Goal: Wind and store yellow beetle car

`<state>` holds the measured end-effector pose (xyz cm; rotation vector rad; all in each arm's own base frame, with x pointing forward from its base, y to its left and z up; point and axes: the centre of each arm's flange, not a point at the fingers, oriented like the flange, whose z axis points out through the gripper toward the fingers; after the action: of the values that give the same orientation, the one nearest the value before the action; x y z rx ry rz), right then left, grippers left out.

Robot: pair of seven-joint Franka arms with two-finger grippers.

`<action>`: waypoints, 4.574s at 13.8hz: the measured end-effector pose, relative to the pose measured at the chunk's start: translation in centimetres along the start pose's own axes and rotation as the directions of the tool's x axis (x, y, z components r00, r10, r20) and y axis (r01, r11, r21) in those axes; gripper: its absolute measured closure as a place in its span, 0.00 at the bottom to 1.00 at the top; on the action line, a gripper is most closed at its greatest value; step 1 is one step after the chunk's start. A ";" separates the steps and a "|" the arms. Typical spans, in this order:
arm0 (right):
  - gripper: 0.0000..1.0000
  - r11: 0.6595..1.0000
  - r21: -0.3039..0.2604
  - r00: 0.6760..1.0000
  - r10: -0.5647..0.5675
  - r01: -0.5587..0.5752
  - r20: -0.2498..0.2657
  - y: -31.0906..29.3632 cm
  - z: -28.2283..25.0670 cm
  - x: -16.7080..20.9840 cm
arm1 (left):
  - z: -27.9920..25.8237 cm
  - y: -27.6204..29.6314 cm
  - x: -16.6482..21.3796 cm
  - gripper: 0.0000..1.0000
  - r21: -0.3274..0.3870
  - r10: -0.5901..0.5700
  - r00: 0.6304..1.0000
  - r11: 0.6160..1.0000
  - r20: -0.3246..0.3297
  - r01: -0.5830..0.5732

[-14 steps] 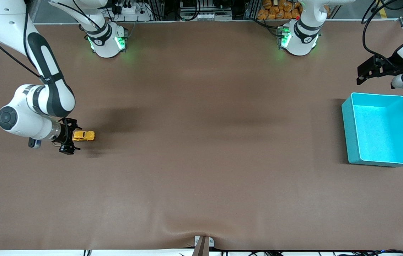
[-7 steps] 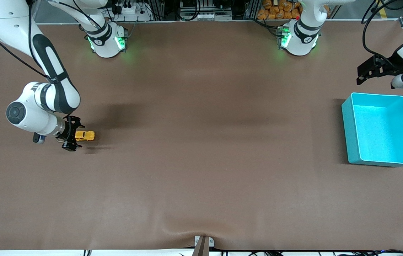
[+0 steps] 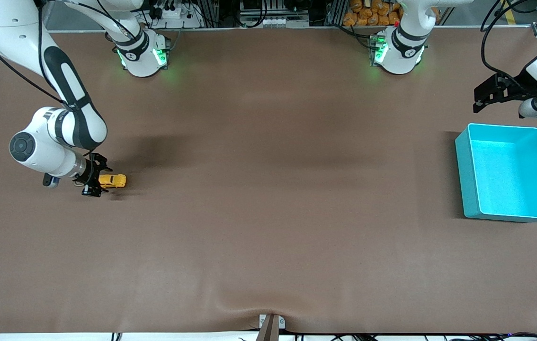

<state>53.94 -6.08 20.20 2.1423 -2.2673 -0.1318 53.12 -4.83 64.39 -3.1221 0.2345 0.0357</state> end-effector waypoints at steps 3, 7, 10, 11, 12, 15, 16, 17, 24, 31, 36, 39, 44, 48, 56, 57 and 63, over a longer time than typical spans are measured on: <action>0.24 1.000 -0.010 1.000 0.002 -0.002 0.000 0.5 0.5 0.1 | -0.1 -0.3 0.1 0.00 0.000 -0.005 1.000 1.000 -0.010 0.005; 0.51 1.000 -0.005 1.000 0.003 -0.003 -0.001 0.6 0.6 0.1 | -0.1 -0.3 0.1 0.00 0.001 -0.006 1.000 1.000 -0.015 0.006; 0.62 1.000 0.002 1.000 0.003 -0.003 -0.001 0.7 0.3 0.1 | -0.2 -0.4 0.3 0.00 0.001 -0.007 1.000 1.000 -0.027 0.007; 0.62 1.000 0.004 1.000 0.003 -0.003 -0.001 0.7 0.3 0.1 | -0.2 -0.4 0.3 0.00 0.001 -0.007 1.000 1.000 -0.027 0.007; 0.62 1.000 0.004 1.000 0.003 -0.003 -0.002 0.7 0.3 0.1 | -0.2 -0.4 0.3 0.00 0.001 -0.007 1.000 1.000 -0.028 0.007; 0.62 1.000 0.009 1.000 0.004 -0.004 -0.003 0.8 0.4 0.1 | -0.1 -0.4 0.4 0.00 0.001 -0.007 0.999 1.000 -0.031 0.007; 0.62 1.000 0.010 1.000 0.004 -0.004 -0.003 0.8 0.4 0.1 | 0.0 -0.4 0.6 0.00 0.001 -0.007 1.000 1.000 -0.030 0.007; 0.62 1.000 0.010 1.000 0.004 -0.004 -0.003 0.8 0.4 0.2 | 0.2 -0.4 0.7 0.00 0.001 -0.007 1.000 1.000 -0.029 0.007; 0.62 1.000 0.013 1.000 0.009 -0.009 -0.011 0.8 0.4 0.9 | 0.3 -0.4 0.9 0.00 0.001 -0.007 0.999 1.000 -0.036 0.007; 0.62 1.000 0.020 0.999 -0.009 0.009 -0.044 0.9 0.2 3.1 | 0.4 -0.4 1.1 0.00 0.001 -0.007 0.999 1.000 -0.040 0.007; 0.62 1.000 0.020 0.998 -0.022 0.023 -0.057 0.8 0.2 3.9 | 0.7 -0.2 1.3 0.00 0.001 -0.003 0.999 1.000 -0.035 0.003; 0.62 0.999 0.021 0.997 -0.029 0.031 -0.078 0.8 0.1 5.2 | 0.8 -0.2 1.4 0.00 0.001 -0.003 0.999 1.000 -0.034 0.003; 0.62 0.999 0.030 0.996 -0.036 0.039 -0.087 0.9 0.0 8.0 | 0.8 -0.1 1.4 0.00 0.001 -0.002 0.999 1.000 -0.034 0.002; 0.62 0.998 0.037 0.995 -0.045 0.049 -0.090 0.9 0.0 9.5 | 0.9 0.0 1.4 0.00 0.001 0.000 0.999 1.000 -0.033 0.000; 0.62 0.998 0.047 0.994 -0.037 0.042 -0.106 0.8 -0.2 13.3 | 1.1 -0.1 1.7 0.00 0.001 0.000 0.999 1.000 -0.035 0.000; 0.62 0.998 0.047 0.994 -0.037 0.042 -0.106 0.8 -0.2 13.3 | 1.1 -0.1 1.7 0.00 0.001 0.000 0.999 1.000 -0.035 0.000; 0.26 0.999 -0.029 0.995 -0.034 0.032 -0.089 -1.0 -1.5 13.8 | 1.2 -0.2 1.8 0.00 0.000 -0.002 0.999 1.000 -0.036 0.002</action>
<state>54.27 -19.93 21.00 2.1274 -2.1698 -0.0653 54.88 -4.91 63.16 -3.1247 0.2317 -0.0202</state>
